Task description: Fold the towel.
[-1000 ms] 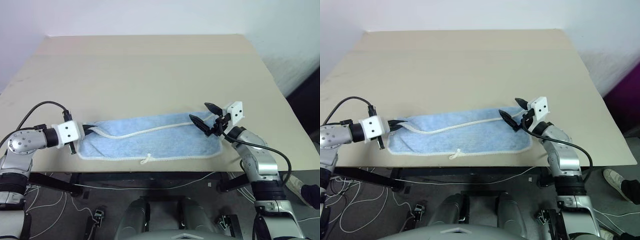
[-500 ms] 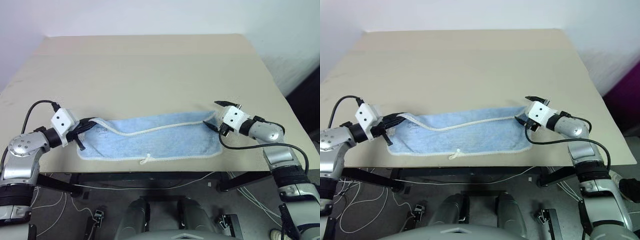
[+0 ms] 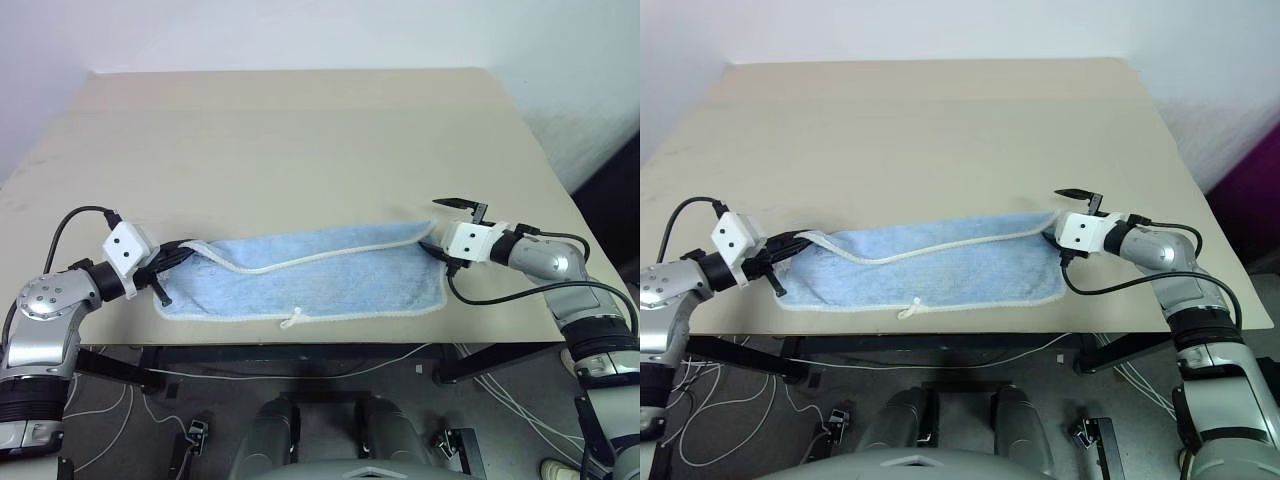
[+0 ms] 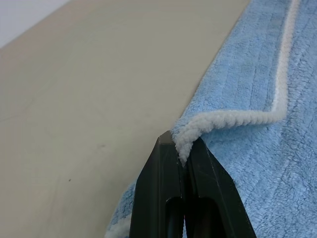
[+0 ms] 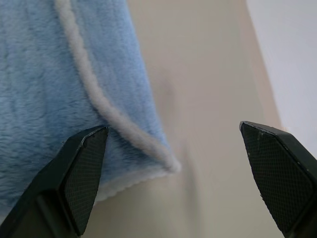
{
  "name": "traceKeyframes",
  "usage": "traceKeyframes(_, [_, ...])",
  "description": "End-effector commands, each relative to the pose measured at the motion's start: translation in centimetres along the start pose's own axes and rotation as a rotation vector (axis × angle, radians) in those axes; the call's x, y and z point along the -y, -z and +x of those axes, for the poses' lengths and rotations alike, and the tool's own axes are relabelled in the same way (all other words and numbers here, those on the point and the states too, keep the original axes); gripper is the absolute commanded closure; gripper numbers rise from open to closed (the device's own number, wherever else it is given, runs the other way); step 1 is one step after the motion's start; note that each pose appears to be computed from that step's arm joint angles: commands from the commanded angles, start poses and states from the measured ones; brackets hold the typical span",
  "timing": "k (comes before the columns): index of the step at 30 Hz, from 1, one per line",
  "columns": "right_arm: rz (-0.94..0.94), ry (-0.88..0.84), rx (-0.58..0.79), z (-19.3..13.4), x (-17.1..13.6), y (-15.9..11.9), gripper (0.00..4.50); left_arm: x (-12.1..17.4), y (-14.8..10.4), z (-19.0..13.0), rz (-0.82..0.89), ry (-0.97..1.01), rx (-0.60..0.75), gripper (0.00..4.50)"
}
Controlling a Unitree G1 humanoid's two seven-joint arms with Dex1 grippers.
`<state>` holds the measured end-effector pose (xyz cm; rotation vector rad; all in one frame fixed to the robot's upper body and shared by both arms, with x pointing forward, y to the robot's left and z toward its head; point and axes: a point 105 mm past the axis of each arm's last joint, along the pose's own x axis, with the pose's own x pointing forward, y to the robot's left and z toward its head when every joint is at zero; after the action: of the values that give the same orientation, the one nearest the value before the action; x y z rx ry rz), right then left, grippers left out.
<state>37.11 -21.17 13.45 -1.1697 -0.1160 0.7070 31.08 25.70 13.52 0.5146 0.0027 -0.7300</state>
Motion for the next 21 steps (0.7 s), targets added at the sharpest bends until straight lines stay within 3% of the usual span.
traceKeyframes(1, [-0.060,0.026,0.028,0.2,1.0,-1.0,0.19,-0.5,-0.9,-0.1,0.027,-0.017,0.021,4.49])
traceKeyframes(4, [-0.058,0.007,0.034,0.2,0.5,-1.1,0.97,-0.5,-0.8,0.0,0.026,-0.017,0.020,4.50])
traceKeyframes(14, [-0.076,-0.035,0.017,-0.1,-0.2,-0.6,4.48,0.1,-0.3,0.3,0.009,-0.020,0.025,4.50])
traceKeyframes(21, [-0.102,0.004,-0.001,-0.6,0.8,-0.1,4.48,-0.9,-1.1,0.2,-0.057,-0.094,0.094,4.50])
